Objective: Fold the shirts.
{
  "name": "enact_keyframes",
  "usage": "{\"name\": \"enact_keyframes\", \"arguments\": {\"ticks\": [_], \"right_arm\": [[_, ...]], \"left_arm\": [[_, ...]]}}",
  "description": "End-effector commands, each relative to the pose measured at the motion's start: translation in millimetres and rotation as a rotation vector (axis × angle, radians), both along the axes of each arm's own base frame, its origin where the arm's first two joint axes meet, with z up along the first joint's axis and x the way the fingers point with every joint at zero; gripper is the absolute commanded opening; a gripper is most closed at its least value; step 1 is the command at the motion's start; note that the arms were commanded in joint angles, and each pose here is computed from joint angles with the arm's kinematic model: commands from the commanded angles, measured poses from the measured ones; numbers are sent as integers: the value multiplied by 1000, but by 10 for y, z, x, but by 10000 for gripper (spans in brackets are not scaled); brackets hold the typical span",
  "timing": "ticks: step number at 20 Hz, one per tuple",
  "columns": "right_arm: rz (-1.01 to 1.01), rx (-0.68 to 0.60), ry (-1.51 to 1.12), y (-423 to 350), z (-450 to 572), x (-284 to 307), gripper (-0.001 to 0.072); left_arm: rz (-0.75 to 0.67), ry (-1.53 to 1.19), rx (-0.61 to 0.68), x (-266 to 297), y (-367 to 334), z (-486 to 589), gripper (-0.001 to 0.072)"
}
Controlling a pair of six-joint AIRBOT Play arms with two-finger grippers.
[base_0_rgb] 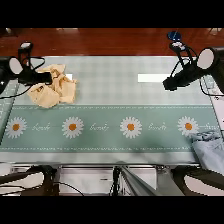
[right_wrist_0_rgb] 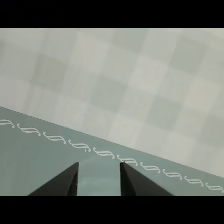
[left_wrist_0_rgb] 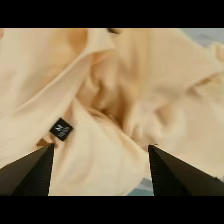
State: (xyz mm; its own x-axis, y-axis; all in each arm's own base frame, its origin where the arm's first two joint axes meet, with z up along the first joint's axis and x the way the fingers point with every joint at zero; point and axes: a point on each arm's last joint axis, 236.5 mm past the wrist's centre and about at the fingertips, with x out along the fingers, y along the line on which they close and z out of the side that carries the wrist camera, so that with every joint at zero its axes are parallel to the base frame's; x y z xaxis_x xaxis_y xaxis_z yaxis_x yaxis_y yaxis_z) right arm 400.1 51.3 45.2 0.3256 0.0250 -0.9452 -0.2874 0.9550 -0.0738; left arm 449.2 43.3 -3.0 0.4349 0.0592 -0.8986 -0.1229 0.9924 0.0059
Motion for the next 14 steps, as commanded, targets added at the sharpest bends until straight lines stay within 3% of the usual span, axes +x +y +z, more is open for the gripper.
{"name": "enact_keyframes", "arguments": {"ticks": [1, 7, 11, 12, 14], "right_arm": [[1, 2, -2, 7, 3, 2, 336], [1, 6, -1, 15, 3, 0, 336], [1, 5, 1, 14, 1, -4, 336], [1, 5, 1, 13, 1, -4, 335], [1, 4, 1, 12, 1, -4, 335]], "left_arm": [[128, 29, -78, -12, 438, -278, 720], [161, -63, -53, 228, 709, -373, 720], [126, 48, -70, 181, 513, -866, 720], [111, 86, -75, 137, 430, -976, 689], [83, 135, -81, 61, 288, -1036, 94]]}}
